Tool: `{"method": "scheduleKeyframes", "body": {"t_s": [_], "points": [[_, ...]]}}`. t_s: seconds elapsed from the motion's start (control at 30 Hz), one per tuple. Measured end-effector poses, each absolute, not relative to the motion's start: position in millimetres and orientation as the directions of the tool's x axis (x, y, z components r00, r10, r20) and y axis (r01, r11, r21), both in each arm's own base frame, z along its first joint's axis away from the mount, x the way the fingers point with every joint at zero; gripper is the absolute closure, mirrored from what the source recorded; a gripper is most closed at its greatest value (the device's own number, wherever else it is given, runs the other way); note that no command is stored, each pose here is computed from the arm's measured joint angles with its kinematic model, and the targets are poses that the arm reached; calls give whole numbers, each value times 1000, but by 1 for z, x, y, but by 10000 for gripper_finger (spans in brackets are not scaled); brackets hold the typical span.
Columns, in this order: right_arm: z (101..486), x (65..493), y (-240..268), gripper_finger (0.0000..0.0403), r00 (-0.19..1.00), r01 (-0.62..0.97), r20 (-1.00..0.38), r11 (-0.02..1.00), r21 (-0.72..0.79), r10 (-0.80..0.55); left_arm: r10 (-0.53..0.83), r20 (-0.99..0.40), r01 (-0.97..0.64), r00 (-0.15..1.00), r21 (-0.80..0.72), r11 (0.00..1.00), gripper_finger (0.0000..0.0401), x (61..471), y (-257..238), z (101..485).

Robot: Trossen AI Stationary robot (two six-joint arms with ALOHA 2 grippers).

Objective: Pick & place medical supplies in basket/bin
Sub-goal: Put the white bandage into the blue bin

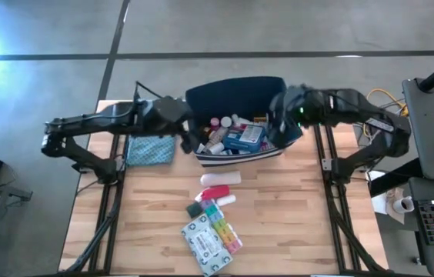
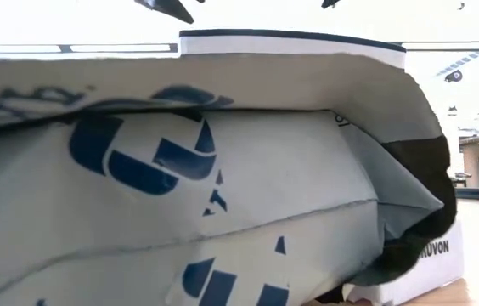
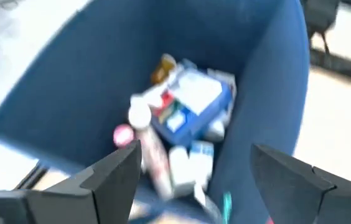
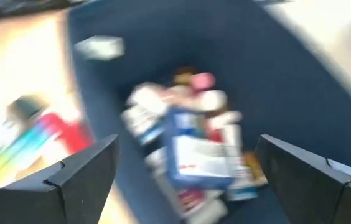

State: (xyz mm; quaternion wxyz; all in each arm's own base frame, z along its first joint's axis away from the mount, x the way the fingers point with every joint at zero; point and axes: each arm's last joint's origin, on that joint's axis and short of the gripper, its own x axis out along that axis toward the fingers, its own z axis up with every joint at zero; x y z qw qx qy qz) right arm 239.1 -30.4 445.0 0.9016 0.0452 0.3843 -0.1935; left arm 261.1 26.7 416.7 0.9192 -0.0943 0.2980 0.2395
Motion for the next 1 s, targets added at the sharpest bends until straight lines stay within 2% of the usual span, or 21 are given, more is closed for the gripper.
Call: {"method": "scheduleKeyframes", "body": {"t_s": [0.13,0.23,0.4,0.6,0.77,0.87,1.0], "points": [[424,251,-3,37,614,153,-783,988,-3,-97,335,-646,-462,686,-31,887,125,242,9,418],[402,261,20,37,542,61,-840,998,28,-10,288,-656,-446,698,-84,891,125,227,-7,412],[366,273,55,57,422,-15,-906,1000,19,24,252,-666,-467,702,-164,869,125,206,-28,393],[301,296,89,79,285,-220,-958,974,-55,10,239,-676,-516,697,-240,823,125,184,-40,366],[256,325,97,94,324,-295,-945,953,-61,40,212,-669,-529,712,-314,788,125,176,-45,350],[231,340,99,103,325,-306,-939,952,6,111,199,-667,-537,718,-348,768,125,174,-47,346],[203,356,97,110,332,-289,-936,957,17,117,187,-666,-530,722,-358,769,125,172,-50,346]]}}
